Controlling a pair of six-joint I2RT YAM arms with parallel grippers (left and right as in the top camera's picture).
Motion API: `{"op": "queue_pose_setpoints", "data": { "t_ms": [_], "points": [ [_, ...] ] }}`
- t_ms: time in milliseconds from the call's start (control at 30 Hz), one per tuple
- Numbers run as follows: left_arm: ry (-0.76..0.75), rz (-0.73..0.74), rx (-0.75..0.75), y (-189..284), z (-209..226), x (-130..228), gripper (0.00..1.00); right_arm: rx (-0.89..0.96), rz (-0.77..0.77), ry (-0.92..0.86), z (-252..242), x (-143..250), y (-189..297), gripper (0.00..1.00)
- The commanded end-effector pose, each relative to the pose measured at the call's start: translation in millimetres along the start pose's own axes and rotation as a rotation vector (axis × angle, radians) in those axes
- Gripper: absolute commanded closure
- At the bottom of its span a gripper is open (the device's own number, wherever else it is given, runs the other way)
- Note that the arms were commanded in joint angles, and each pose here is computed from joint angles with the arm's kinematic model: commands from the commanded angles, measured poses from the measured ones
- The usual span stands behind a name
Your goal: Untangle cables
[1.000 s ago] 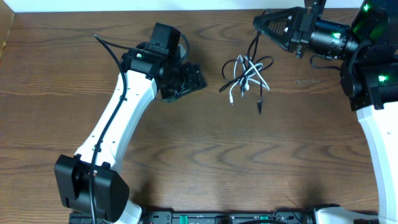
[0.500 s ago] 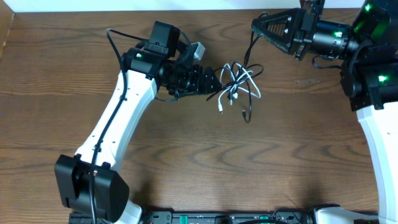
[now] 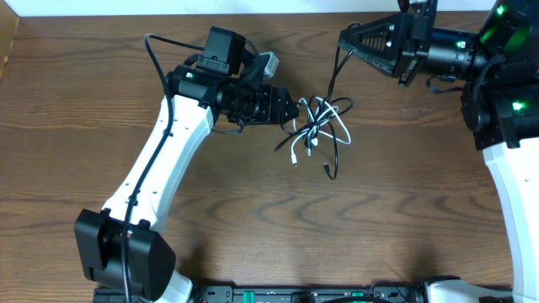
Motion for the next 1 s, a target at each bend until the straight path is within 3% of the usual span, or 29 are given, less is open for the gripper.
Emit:
{"op": "queue_pose_setpoints", "data": {
  "t_ms": [0, 67, 100, 167, 300, 367, 433, 567, 833, 967],
  "points": [
    [-0.041, 0.009, -0.029, -2, 5, 1, 0.28, -0.039, 0.034, 0.012, 22, 13, 4, 0.99],
    [-0.041, 0.010, -0.030, -3, 5, 1, 0.29, -0.051, 0.040, 0.025, 27, 14, 5, 0.99],
    [-0.041, 0.009, -0.031, -3, 5, 1, 0.34, -0.058, 0.046, 0.032, 30, 16, 5, 0.99],
    [-0.043, 0.002, -0.064, -2, 10, 0, 0.57, -0.062, 0.056, 0.039, 32, 17, 5, 0.99],
    [-0.038, 0.004, -0.067, -4, 12, -1, 0.59, -0.062, 0.060, 0.040, 32, 18, 5, 0.99],
    [-0.038, 0.004, -0.067, -4, 12, -1, 0.78, -0.062, 0.060, 0.041, 31, 18, 5, 0.99],
    [-0.005, 0.001, -0.094, -4, 16, -1, 0.85, -0.063, 0.043, 0.061, 32, 15, 5, 0.99],
    [0.094, -0.005, -0.123, -2, 21, 0, 0.85, -0.064, -0.038, 0.210, 32, 3, 5, 0.99],
    [0.130, -0.109, 0.111, 45, 0, -17, 0.83, -0.024, -0.212, 0.389, 28, -24, 7, 0.99],
    [0.333, -0.151, 0.169, 71, 4, -21, 0.83, 0.042, -0.323, 0.294, 9, -47, 6, 0.99]
  ]
}}
Point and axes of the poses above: each gripper's point midway between its finger pads, its own y axis back along the fingers, its own z axis along the line the jaws close on, x = y × z, the point moved 2 cm from there along y, back along the fingers, and after that the axes turned 7 degrees about -y, right-handed, at the moved point
